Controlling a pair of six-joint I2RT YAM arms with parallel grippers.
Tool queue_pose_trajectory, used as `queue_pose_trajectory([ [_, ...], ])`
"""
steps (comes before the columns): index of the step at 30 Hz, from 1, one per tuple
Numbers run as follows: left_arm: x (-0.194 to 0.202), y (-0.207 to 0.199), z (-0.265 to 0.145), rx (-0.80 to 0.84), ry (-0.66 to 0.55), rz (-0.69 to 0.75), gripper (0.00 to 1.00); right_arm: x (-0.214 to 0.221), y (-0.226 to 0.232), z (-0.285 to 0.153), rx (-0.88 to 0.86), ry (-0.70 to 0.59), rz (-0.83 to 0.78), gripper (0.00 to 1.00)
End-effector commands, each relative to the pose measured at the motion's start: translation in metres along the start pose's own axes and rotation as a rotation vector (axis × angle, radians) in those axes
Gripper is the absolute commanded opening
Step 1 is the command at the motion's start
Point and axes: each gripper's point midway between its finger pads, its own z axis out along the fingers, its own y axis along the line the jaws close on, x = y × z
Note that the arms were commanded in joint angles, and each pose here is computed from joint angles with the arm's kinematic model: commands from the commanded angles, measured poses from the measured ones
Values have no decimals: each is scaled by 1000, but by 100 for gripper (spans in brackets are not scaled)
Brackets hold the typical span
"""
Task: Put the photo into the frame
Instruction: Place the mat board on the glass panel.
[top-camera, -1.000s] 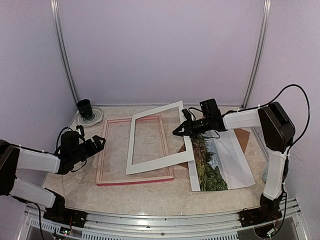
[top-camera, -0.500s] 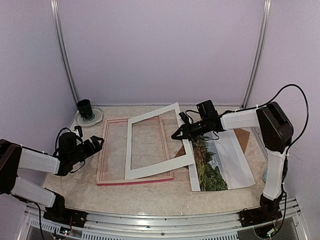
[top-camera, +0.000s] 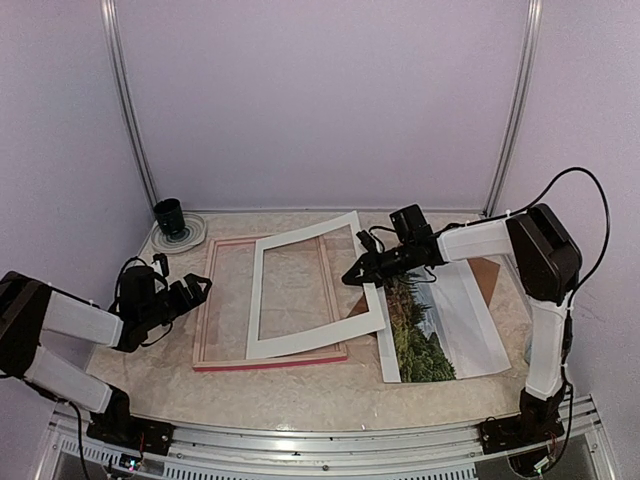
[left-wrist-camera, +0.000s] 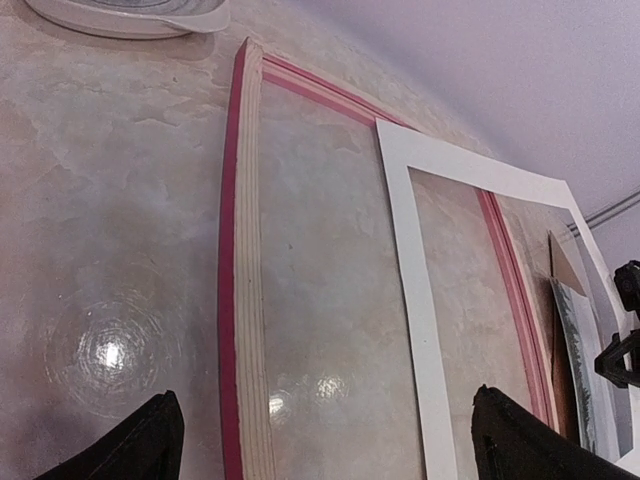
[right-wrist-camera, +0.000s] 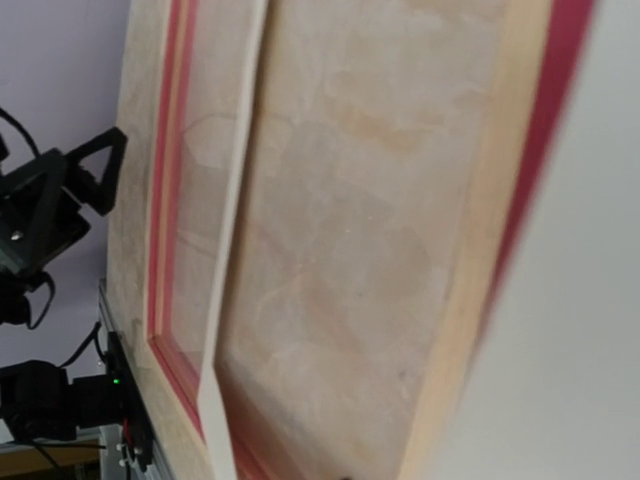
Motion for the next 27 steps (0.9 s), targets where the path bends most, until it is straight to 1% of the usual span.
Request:
queue_pose_trajectory([
  [1,1,-3,0,29,3,-10,99,-2,2,11,9,15,-12,11],
  [15,5,-5,3,48,20,-20,99,-4,8,24,27,36,-30,26],
  [23,7,-4,4,47,25,-23,99,-4,8,32,58,50,-40,40],
  [27,7,-4,4,49,25,-24,99,-3,7,36,85,60,-45,44],
])
